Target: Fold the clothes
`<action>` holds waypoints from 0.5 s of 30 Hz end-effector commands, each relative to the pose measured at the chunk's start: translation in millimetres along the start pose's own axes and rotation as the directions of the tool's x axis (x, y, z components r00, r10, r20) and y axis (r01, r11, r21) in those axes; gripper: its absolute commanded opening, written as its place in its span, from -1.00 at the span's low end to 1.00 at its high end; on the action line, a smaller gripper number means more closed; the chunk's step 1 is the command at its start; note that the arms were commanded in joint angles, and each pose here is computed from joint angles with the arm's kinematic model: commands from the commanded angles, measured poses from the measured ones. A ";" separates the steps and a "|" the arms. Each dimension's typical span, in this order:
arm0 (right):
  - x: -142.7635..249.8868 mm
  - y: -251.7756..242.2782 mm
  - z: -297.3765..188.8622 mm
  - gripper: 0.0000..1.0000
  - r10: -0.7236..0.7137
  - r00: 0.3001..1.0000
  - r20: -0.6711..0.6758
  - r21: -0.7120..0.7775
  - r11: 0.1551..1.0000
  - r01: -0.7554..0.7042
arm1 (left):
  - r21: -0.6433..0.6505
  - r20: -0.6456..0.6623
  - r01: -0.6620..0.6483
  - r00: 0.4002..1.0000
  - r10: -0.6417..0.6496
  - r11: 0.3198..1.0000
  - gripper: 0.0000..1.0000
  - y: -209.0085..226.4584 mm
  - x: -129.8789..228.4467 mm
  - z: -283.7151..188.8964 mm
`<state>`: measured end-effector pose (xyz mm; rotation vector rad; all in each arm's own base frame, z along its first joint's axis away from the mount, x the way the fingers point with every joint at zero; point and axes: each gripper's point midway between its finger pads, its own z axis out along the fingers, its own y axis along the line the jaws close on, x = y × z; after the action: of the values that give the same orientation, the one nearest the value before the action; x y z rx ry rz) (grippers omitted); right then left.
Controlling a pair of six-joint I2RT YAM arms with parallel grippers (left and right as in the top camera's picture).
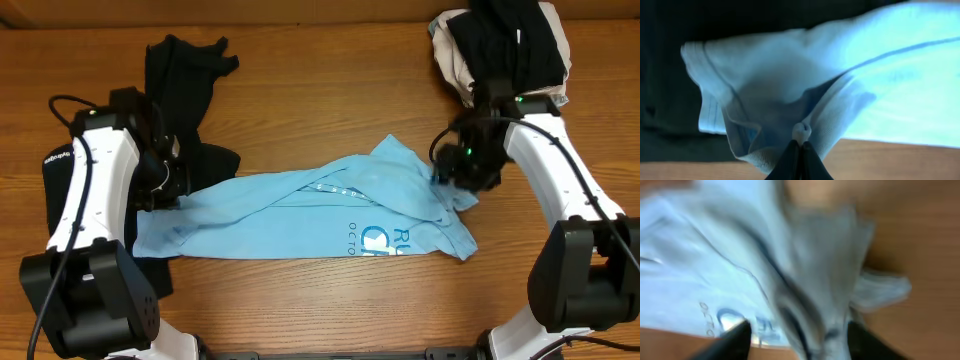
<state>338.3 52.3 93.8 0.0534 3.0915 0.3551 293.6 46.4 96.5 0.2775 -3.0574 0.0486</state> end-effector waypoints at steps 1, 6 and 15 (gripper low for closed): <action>-43.3 24.0 -39.0 0.62 -0.115 0.970 0.213 -0.009 0.993 0.120 | -0.002 0.037 0.012 0.999 -0.012 1.000 -0.92 -0.2 -3.7 -1.4; -69.7 51.0 -20.3 0.71 -0.196 0.938 0.286 -0.010 0.978 0.208 | 0.003 0.079 0.017 0.997 -0.017 1.000 -0.92 -1.0 -14.3 -1.9; -106.3 61.8 40.8 0.48 -0.162 0.938 0.308 0.010 0.986 0.167 | 0.006 0.100 0.038 0.994 -0.038 0.999 -0.92 -1.0 -19.5 -2.4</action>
<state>436.3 123.9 92.5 -0.2302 2.7372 0.3770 312.9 49.6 92.9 0.3130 -3.1353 0.0402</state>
